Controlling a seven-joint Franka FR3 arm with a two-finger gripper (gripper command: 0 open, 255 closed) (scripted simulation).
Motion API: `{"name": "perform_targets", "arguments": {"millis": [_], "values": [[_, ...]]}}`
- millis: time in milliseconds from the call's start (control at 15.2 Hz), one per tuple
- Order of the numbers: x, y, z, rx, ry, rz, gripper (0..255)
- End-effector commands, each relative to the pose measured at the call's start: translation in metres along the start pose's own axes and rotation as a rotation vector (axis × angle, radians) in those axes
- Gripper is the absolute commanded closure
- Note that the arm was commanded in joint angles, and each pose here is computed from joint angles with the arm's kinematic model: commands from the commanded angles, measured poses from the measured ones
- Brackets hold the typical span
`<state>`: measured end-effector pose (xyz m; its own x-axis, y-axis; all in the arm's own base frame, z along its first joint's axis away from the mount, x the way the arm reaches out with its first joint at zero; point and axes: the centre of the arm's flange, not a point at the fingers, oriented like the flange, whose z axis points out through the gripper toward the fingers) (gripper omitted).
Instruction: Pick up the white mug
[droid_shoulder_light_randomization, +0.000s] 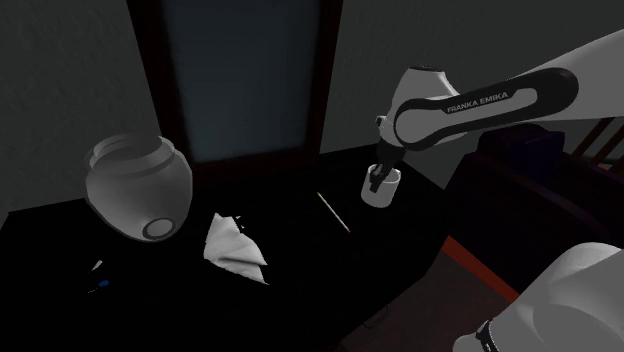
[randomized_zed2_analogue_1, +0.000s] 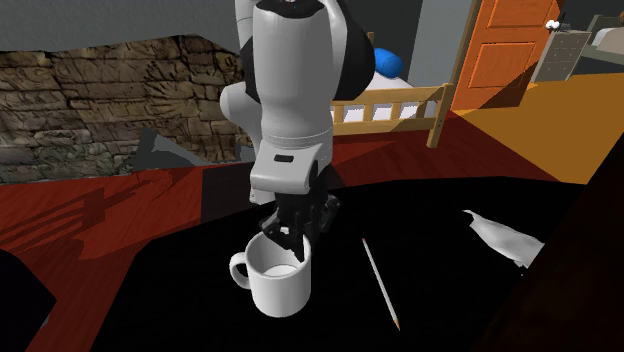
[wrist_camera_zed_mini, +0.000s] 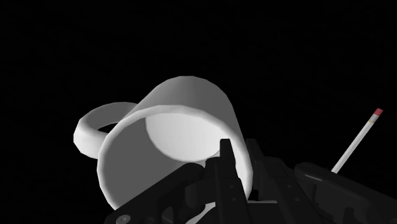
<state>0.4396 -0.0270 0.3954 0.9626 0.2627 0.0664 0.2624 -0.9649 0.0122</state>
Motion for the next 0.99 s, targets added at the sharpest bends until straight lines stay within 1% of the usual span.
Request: {"name": "perform_targets", "arguments": {"millis": [0,924], "values": [[0.000,0.000,-0.005,0.000,0.000,0.000,255],[0.005,0.001,-0.079,0.000,0.000,0.000,255]]}}
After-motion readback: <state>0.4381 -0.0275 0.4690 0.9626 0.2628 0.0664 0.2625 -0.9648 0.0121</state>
